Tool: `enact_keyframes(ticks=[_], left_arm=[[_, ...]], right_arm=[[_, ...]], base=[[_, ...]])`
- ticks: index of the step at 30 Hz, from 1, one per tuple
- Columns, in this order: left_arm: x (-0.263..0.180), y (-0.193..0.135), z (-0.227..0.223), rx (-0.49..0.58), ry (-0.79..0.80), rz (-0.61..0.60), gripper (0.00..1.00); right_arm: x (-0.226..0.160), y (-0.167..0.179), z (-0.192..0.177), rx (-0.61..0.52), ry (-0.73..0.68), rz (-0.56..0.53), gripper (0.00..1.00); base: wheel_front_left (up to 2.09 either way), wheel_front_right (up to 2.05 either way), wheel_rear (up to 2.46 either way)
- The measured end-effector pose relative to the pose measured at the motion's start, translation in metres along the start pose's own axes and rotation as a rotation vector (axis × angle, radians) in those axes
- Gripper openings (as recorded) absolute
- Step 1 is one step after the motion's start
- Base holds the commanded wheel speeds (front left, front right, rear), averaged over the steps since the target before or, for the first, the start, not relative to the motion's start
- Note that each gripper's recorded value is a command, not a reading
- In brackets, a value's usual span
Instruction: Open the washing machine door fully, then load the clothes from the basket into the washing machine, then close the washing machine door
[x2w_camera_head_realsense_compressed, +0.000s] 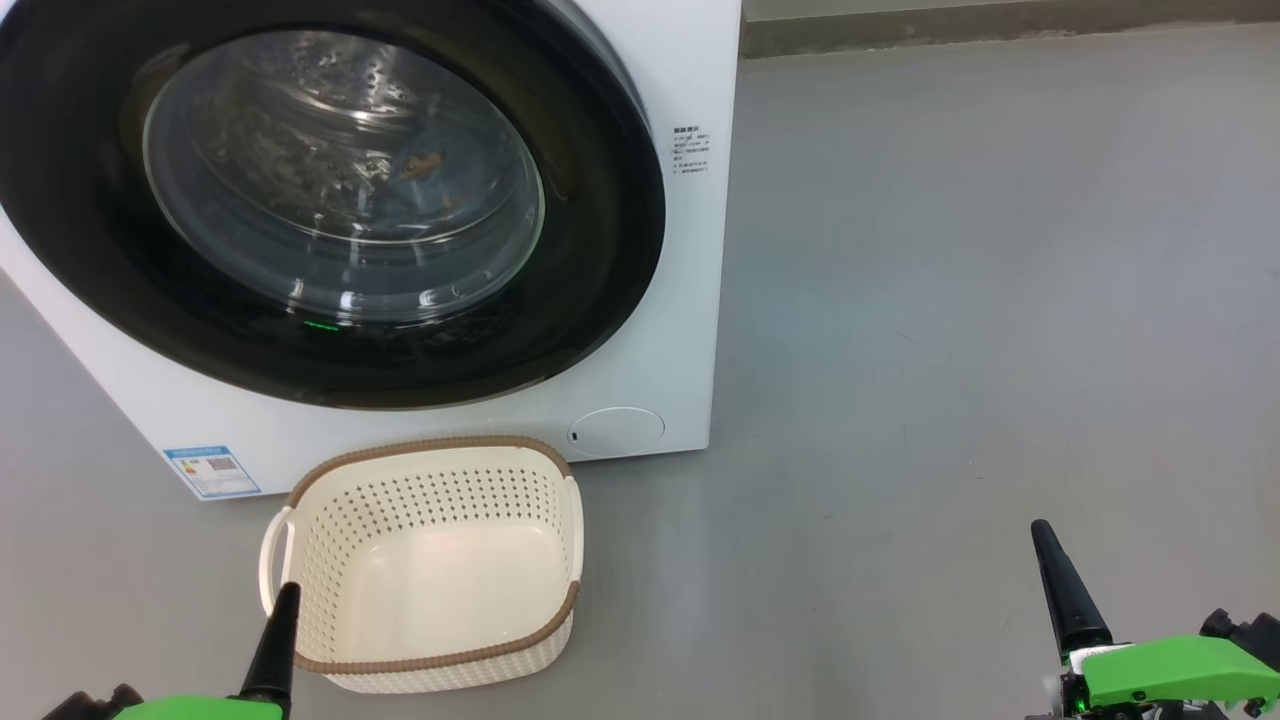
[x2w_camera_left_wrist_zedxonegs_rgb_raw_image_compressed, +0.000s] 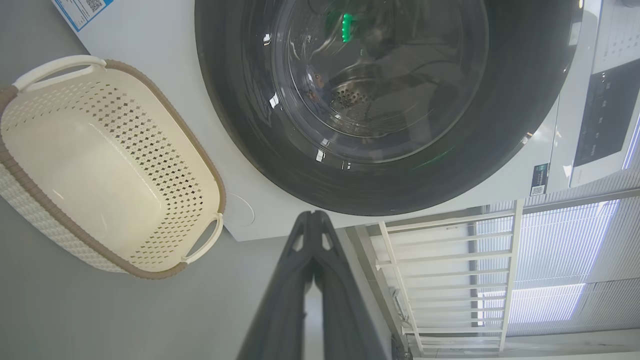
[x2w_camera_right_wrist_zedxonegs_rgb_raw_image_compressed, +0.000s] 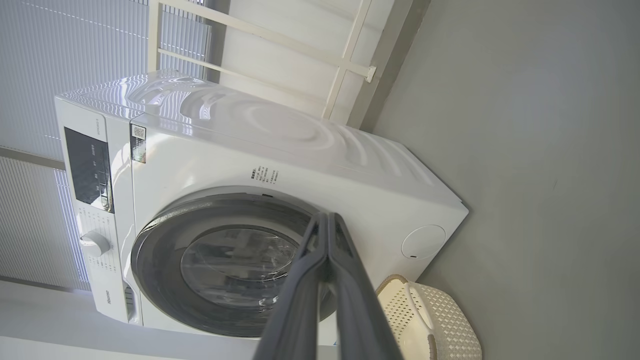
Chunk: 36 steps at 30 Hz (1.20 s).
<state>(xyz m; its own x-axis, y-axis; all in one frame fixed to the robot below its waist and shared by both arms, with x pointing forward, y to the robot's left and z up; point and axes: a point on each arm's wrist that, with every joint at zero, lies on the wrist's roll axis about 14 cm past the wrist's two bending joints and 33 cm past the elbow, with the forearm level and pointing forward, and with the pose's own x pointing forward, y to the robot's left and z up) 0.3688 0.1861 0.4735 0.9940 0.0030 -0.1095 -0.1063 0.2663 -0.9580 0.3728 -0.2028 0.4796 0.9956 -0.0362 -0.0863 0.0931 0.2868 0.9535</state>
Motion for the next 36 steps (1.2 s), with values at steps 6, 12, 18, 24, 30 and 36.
enact_keyframes(ticks=[6, 12, 18, 24, 30, 36], left_arm=[[0.0, 0.001, 0.0, -0.065, 0.007, 0.0, 0.0], [0.002, -0.002, 0.0, -0.131, 0.01, -0.009, 0.0], [0.004, -0.005, 0.0, -0.197, 0.018, -0.019, 0.0], [0.006, -0.008, 0.0, -0.264, 0.026, -0.032, 0.0], [0.008, -0.011, 0.0, -0.285, 0.026, -0.041, 0.0], [0.008, -0.011, 0.0, -0.285, 0.026, -0.041, 0.0]], right_arm=[[0.0, -0.001, 0.002, 0.067, -0.002, -0.002, 0.0], [0.0, -0.002, 0.004, 0.133, -0.003, -0.004, 0.0], [0.0, -0.002, 0.004, 0.199, 0.002, -0.002, 0.0], [0.003, 0.002, 0.004, 0.265, 0.007, 0.014, 0.0], [0.004, 0.004, 0.005, 0.295, 0.007, 0.022, 0.0], [0.004, 0.004, 0.005, 0.295, 0.007, 0.021, 0.0]], base=[[0.0, 0.0, 0.0], [0.0, 0.0, 0.0], [0.0, 0.0, 0.0], [0.0, 0.0, 0.0], [0.0, 0.0, 0.0], [0.0, 0.0, 0.0]])
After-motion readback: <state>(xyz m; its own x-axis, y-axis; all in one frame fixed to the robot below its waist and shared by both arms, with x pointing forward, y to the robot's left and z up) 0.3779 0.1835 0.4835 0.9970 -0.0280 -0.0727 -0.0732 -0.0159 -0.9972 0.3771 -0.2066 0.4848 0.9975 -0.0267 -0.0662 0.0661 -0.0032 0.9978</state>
